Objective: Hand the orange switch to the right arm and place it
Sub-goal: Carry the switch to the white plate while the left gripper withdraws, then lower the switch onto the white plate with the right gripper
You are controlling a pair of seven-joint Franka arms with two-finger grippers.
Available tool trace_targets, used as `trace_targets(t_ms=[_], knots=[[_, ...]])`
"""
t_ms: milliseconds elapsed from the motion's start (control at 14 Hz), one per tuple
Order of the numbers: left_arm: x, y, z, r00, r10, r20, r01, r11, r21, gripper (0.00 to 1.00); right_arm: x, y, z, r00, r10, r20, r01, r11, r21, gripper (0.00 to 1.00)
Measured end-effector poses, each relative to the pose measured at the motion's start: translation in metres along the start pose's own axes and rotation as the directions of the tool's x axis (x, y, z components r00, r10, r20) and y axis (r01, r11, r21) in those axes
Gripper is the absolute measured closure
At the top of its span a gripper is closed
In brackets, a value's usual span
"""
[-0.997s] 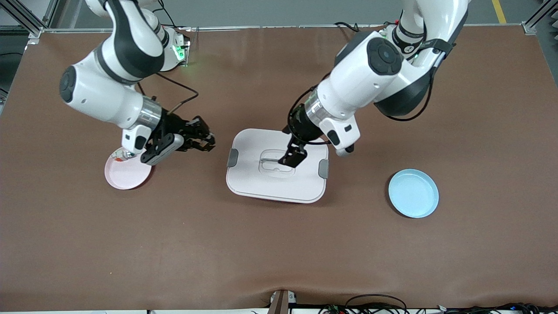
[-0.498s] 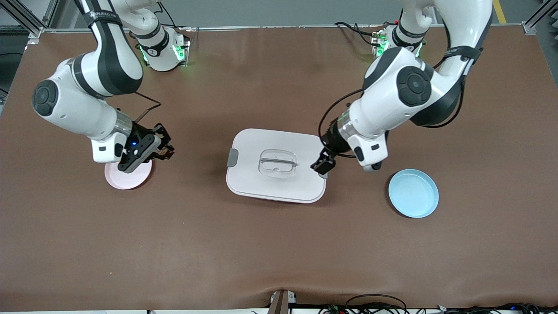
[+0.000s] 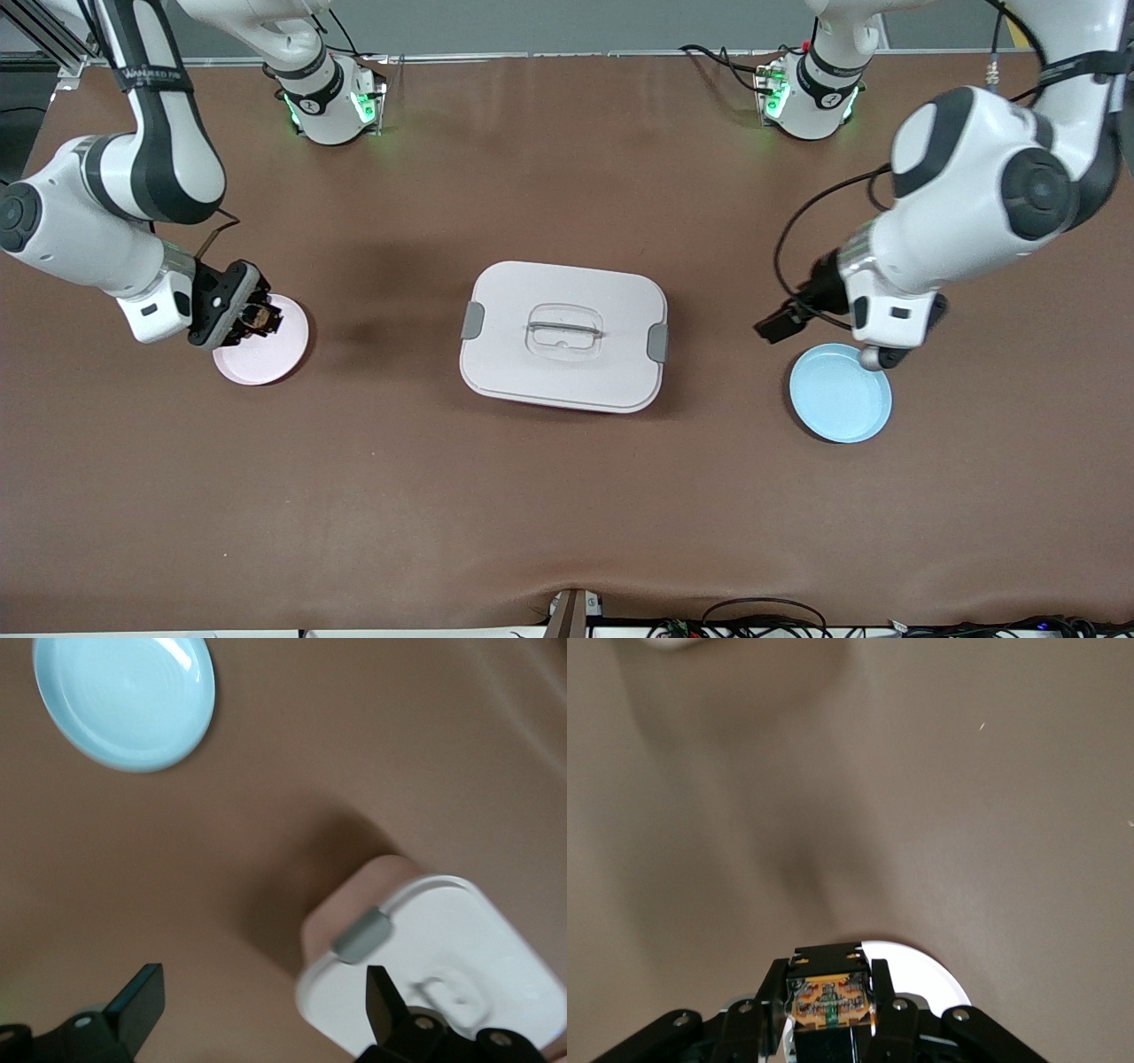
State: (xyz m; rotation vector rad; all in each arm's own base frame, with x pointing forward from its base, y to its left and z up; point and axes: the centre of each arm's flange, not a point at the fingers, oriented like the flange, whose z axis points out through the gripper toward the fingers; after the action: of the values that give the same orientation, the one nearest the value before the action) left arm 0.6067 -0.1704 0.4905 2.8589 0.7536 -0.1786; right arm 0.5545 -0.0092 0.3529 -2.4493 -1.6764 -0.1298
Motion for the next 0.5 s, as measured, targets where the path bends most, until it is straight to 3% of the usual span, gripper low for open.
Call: trace_targets(t_ms=[214, 498], knots=[[0.03, -0.041, -0.008, 0.953, 0.301, -0.033, -0.299, 0.952, 0.062, 0.0, -0.023, 0.003, 0.025, 0.993, -0.094, 0.077, 0.094, 0.996, 0.003, 0.59], [0.056, -0.076, -0.048, 0.939, 0.334, -0.089, -0.327, 0.941, 0.084, 0.0, -0.027, 0.006, 0.041, 0.97, -0.174, 0.172, 0.184, 0.982, -0.044, 0.59]])
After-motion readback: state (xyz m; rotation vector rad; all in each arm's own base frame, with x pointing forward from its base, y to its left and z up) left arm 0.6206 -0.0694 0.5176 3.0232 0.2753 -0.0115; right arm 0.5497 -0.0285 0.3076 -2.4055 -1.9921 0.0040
